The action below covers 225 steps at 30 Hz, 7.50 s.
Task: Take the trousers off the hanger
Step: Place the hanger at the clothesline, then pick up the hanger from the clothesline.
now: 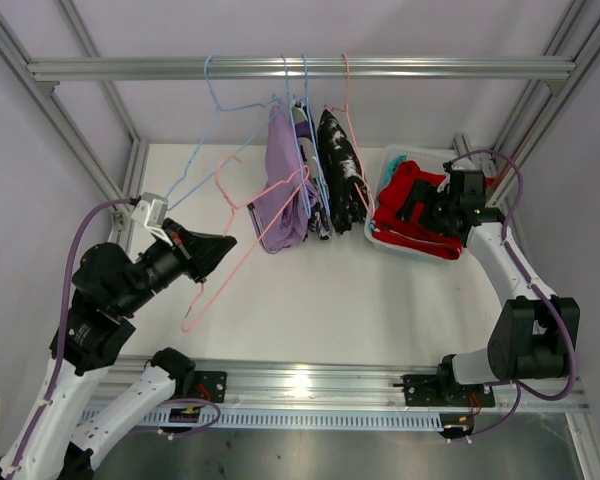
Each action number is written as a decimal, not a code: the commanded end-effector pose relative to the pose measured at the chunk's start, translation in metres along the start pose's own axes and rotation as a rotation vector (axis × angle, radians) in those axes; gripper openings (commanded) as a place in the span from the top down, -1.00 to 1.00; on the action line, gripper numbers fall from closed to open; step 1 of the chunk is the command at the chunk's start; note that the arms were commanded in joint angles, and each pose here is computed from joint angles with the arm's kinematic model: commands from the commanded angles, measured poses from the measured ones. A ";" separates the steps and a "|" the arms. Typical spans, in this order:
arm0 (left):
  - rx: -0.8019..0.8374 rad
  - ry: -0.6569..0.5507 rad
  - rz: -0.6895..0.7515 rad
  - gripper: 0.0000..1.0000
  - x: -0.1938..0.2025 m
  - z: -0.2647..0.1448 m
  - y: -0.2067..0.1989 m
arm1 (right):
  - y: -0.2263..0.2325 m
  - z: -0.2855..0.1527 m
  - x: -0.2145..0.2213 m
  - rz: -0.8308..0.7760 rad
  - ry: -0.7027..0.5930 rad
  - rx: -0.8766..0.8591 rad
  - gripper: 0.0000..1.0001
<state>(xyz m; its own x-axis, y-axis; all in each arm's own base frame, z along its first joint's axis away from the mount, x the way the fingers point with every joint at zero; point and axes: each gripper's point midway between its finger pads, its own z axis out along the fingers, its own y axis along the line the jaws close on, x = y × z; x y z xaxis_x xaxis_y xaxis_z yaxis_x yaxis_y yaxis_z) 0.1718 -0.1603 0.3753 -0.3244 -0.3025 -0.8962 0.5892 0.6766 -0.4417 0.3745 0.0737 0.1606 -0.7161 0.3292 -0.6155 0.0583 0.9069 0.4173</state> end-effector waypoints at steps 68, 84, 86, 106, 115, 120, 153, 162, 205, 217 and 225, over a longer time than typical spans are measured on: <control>-0.299 -0.146 -0.035 0.99 -0.131 0.110 0.065 | 0.015 -0.001 0.000 -0.072 -0.027 -0.042 -0.99; -0.311 -0.176 -0.097 0.99 -0.166 0.130 0.124 | 0.017 0.007 0.000 -0.074 -0.011 -0.049 -0.99; -0.298 -0.176 -0.102 1.00 -0.168 0.131 0.123 | 0.017 0.007 0.000 -0.077 -0.010 -0.049 -0.99; -0.288 -0.039 -0.052 0.12 -0.096 0.131 0.126 | 0.020 0.008 0.006 -0.077 0.008 -0.074 -0.99; -0.153 -0.056 0.050 -0.49 -0.106 0.119 0.054 | 0.026 0.007 0.010 -0.087 0.015 -0.094 -0.99; 0.025 -0.053 0.020 -0.59 -0.112 0.128 0.011 | 0.029 0.003 0.010 -0.091 0.007 -0.102 -0.99; 0.076 0.127 -0.166 -0.05 -0.037 0.254 0.042 | 0.033 -0.002 0.008 -0.099 -0.006 -0.116 -0.99; 0.165 -0.020 -0.221 0.46 -0.065 0.232 0.017 | 0.033 -0.001 0.010 -0.097 0.000 -0.118 -0.99; -0.023 -0.335 -0.083 0.99 -0.128 0.125 0.003 | 0.032 -0.002 0.012 -0.118 0.001 -0.091 -0.99; -0.171 -0.288 0.024 0.99 -0.088 0.108 0.017 | 0.037 -0.019 0.003 -0.152 -0.044 -0.067 -0.99; -0.332 -0.295 0.073 1.00 -0.065 0.100 0.041 | 0.062 -0.089 -0.035 -0.208 -0.272 -0.056 -0.99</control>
<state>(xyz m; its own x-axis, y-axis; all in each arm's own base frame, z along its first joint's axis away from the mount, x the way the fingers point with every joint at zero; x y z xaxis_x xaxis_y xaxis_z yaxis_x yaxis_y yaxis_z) 0.2890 -0.2010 0.3878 -0.1594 -0.3650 -0.9173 0.3803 0.8348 -0.3982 0.3461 0.0989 0.2116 -0.6278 0.2090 -0.7498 -0.0933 0.9361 0.3391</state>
